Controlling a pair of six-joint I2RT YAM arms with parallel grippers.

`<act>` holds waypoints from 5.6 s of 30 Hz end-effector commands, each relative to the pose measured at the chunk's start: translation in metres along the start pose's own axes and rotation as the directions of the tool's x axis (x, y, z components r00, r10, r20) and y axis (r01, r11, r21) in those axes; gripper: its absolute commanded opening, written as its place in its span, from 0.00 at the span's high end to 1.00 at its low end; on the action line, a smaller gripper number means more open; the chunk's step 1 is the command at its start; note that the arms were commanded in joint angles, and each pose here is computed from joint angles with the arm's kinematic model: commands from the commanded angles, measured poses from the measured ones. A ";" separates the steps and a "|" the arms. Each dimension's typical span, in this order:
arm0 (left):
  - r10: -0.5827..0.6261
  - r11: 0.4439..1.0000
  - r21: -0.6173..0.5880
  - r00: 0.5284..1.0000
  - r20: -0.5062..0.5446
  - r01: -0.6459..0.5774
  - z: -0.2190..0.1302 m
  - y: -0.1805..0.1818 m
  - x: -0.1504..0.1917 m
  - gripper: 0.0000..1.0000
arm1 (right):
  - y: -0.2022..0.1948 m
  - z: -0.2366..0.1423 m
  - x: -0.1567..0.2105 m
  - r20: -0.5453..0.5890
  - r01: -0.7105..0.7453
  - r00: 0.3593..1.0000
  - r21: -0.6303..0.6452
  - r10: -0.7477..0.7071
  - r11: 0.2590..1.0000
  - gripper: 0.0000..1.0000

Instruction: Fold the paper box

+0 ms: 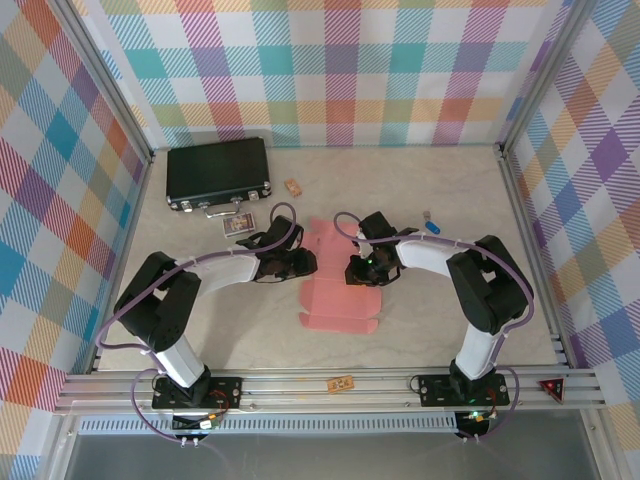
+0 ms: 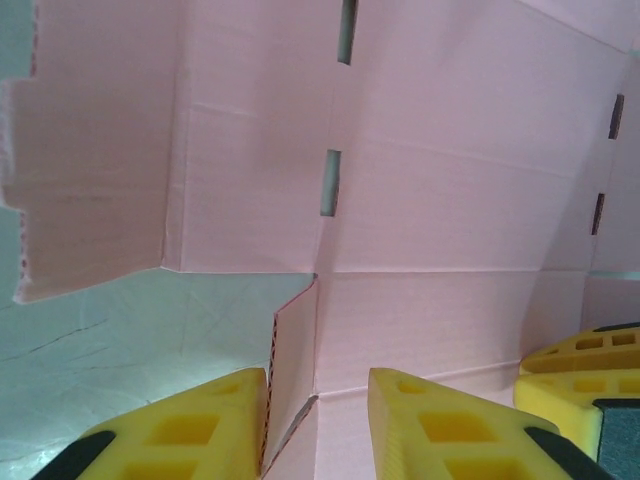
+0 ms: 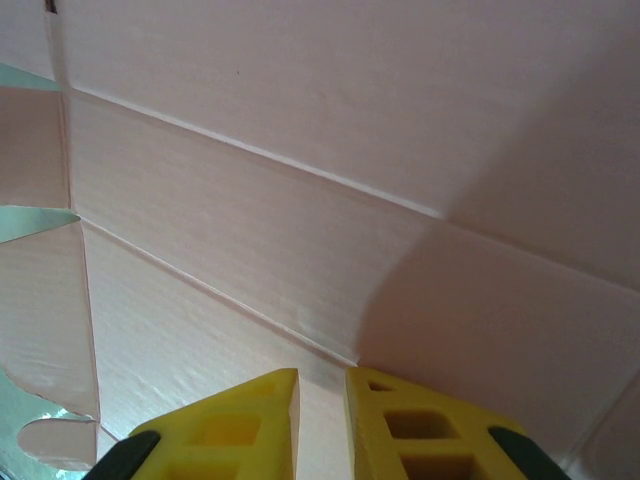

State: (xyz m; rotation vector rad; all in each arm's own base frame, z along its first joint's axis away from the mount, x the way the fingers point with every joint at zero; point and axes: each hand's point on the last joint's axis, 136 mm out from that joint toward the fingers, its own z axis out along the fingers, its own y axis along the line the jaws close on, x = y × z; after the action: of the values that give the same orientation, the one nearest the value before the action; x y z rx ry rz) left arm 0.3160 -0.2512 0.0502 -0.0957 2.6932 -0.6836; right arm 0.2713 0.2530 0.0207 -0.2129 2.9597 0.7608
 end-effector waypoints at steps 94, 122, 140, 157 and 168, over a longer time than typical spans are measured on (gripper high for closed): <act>0.231 0.960 -0.118 0.954 -0.191 -0.256 0.055 -0.039 0.040 1.00 | -0.022 -0.051 -0.014 0.154 -0.094 0.980 -0.201 0.126 0.975 0.69; 0.318 0.942 -0.075 0.943 -0.098 -0.326 0.008 -0.082 0.002 0.83 | -0.013 -0.085 -0.041 0.255 -0.011 0.967 -0.068 0.028 0.998 0.69; 0.187 0.977 -0.067 0.968 -0.166 -0.201 -0.001 -0.043 0.074 1.00 | -0.003 -0.025 -0.100 0.096 -0.001 0.995 -0.085 0.009 0.996 0.79; 0.181 0.906 -0.354 0.968 -0.172 -0.232 0.003 0.032 0.070 1.00 | -0.046 -0.009 -0.037 0.021 -0.153 0.988 0.028 0.153 0.988 0.79; 0.277 0.865 -0.377 0.941 -0.192 -0.332 0.007 0.029 0.054 1.00 | -0.019 -0.076 -0.055 0.165 0.017 0.986 0.051 -0.025 0.999 0.62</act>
State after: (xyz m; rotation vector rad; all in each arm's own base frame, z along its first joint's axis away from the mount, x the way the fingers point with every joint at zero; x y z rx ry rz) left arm 0.2690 -0.2522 0.0220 0.2328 2.8161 -0.1438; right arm 0.3080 0.2077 0.0496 -0.0627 2.9005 0.7230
